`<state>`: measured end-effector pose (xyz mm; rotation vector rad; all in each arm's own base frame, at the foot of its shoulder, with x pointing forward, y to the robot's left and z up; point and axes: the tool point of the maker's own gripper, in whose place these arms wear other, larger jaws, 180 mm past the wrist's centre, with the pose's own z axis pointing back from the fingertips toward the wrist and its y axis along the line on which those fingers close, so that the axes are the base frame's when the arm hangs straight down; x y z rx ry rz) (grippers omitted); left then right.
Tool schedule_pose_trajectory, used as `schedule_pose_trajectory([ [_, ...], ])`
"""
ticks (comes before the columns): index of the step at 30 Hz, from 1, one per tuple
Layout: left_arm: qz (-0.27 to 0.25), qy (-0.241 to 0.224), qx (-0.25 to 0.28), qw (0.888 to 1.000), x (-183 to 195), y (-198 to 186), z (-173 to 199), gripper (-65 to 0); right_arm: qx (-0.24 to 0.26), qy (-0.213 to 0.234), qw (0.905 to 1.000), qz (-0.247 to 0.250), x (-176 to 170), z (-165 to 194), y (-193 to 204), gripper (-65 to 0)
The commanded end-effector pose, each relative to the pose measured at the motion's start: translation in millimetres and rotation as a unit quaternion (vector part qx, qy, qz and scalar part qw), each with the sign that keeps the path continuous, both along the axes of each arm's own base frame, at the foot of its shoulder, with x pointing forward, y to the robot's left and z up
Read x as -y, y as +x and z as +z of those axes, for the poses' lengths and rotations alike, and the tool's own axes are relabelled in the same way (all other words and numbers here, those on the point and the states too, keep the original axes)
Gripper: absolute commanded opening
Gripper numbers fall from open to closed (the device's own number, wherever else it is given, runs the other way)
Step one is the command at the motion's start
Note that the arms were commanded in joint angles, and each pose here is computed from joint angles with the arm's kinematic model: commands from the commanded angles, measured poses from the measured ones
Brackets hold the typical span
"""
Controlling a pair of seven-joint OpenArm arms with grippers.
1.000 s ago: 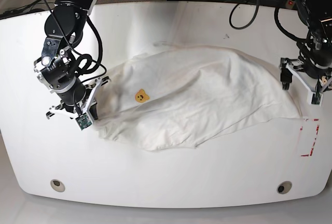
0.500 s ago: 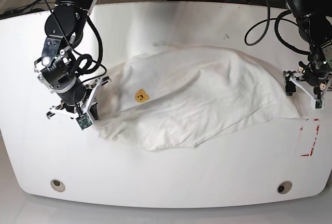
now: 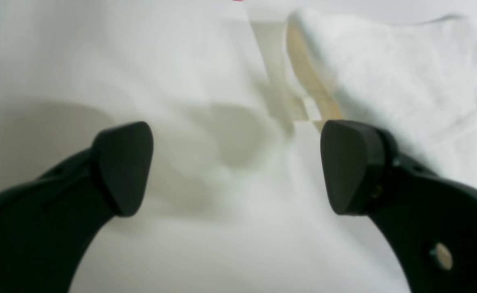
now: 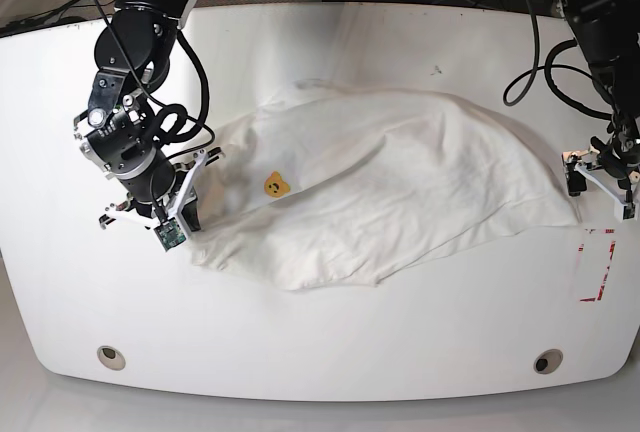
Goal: Fold the T-shirt properly
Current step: 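Lay the shirt flat, left gripper releasing and regrasping its edge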
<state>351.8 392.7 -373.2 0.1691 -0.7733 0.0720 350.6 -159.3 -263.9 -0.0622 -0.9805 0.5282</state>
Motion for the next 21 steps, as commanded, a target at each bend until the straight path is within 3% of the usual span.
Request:
schedule_pose_trajectory([
  [1, -0.008, 0.016, 0.030, 0.999, -9, 17, 21, -4.0, 0.031, 0.011, 0.9995, 0.002, -4, 17, 7, -65.0],
  [16, -0.022, -0.006, 0.022, 0.999, 5, 41, 3, -4.3, 0.030, 0.018, 0.9994, 0.002, -9, 16, 7, -65.0],
  [21, -0.053, 0.006, 0.007, 0.999, 19, 47, -9, -4.6, 0.029, 0.017, 0.9994, 0.001, -8, 15, 7, -65.0],
])
